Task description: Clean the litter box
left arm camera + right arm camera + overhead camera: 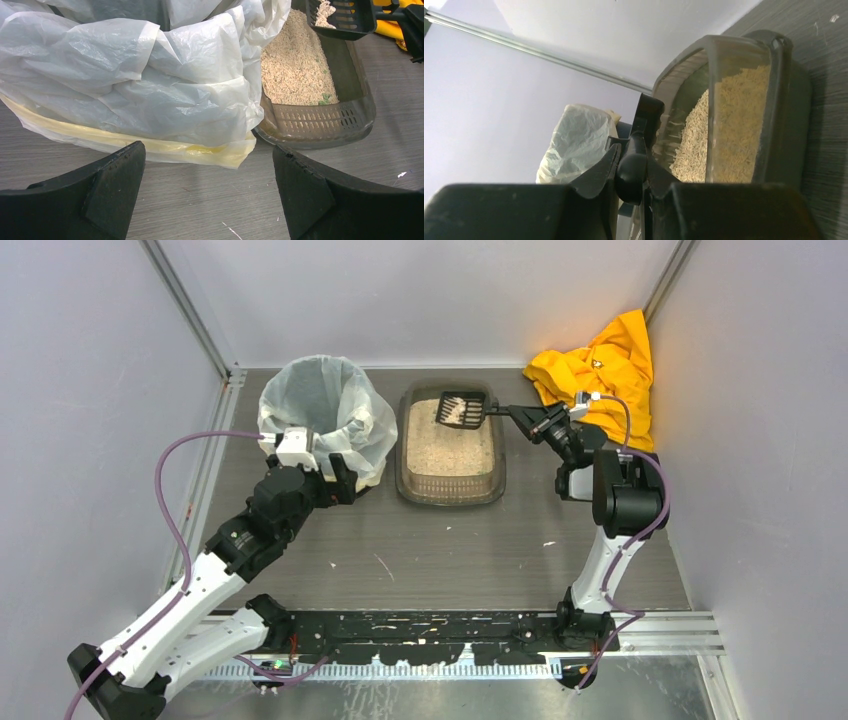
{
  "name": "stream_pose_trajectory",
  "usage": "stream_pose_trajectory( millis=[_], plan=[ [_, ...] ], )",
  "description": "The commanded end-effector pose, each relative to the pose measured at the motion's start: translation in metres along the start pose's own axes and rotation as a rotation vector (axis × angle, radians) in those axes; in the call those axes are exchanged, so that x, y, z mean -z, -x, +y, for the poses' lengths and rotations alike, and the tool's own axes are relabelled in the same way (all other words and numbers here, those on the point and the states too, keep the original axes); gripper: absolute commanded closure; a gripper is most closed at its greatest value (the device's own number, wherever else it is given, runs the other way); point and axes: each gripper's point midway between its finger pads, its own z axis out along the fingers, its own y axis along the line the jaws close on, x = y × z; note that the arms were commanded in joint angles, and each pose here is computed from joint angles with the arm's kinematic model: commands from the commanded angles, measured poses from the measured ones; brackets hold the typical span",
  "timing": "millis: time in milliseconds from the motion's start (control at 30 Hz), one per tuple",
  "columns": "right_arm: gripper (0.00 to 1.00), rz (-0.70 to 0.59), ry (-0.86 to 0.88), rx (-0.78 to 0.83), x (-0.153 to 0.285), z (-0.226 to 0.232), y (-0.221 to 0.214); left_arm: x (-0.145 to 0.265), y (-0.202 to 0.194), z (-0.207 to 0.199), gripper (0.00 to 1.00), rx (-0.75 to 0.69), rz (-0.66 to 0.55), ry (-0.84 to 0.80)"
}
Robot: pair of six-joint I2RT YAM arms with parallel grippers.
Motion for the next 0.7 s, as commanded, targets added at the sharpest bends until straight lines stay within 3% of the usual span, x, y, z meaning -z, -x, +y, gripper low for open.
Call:
stream_pose_trajectory(
  millis=[0,67,200,300,367,400,467,500,600,667],
  plan=[
    [0.99,-0.083,0.043,0.094,-0.002,0.022,0.015,0.000,0.018,-0.007,0.03,0.025,-0.066,-0.026],
    [0.99,0.070,0.059,0.085,-0.014,0.025,-0.005,0.001,0.018,-0.006,0.03,0.023,-0.060,-0.024],
    [0.99,-0.076,0.049,0.072,0.000,0.021,0.019,0.002,0.019,-0.004,0.03,0.024,-0.069,-0.018],
    [0.99,0.160,0.090,0.050,-0.019,0.029,-0.016,0.002,0.018,-0.004,0.03,0.024,-0.071,-0.017],
    [0.99,0.039,0.083,0.062,-0.014,0.028,-0.006,0.000,0.018,-0.006,0.03,0.023,-0.069,-0.024],
    [0.99,0.049,0.049,0.045,-0.015,0.020,-0.006,0.000,0.019,-0.008,0.03,0.024,-0.067,-0.029],
    [0.99,0.260,-0.023,0.021,-0.027,0.007,-0.037,0.000,0.018,-0.008,0.03,0.023,-0.059,-0.030],
    [0.99,0.271,-0.056,0.029,-0.027,0.003,-0.040,0.000,0.018,-0.007,0.03,0.022,-0.061,-0.029],
    [0.99,0.146,-0.202,0.061,-0.017,-0.021,-0.019,0.001,0.018,-0.007,0.03,0.024,-0.067,-0.030],
    [0.99,0.194,-0.201,0.070,-0.019,-0.020,-0.023,0.002,0.018,-0.005,0.03,0.025,-0.070,-0.024]
  ],
)
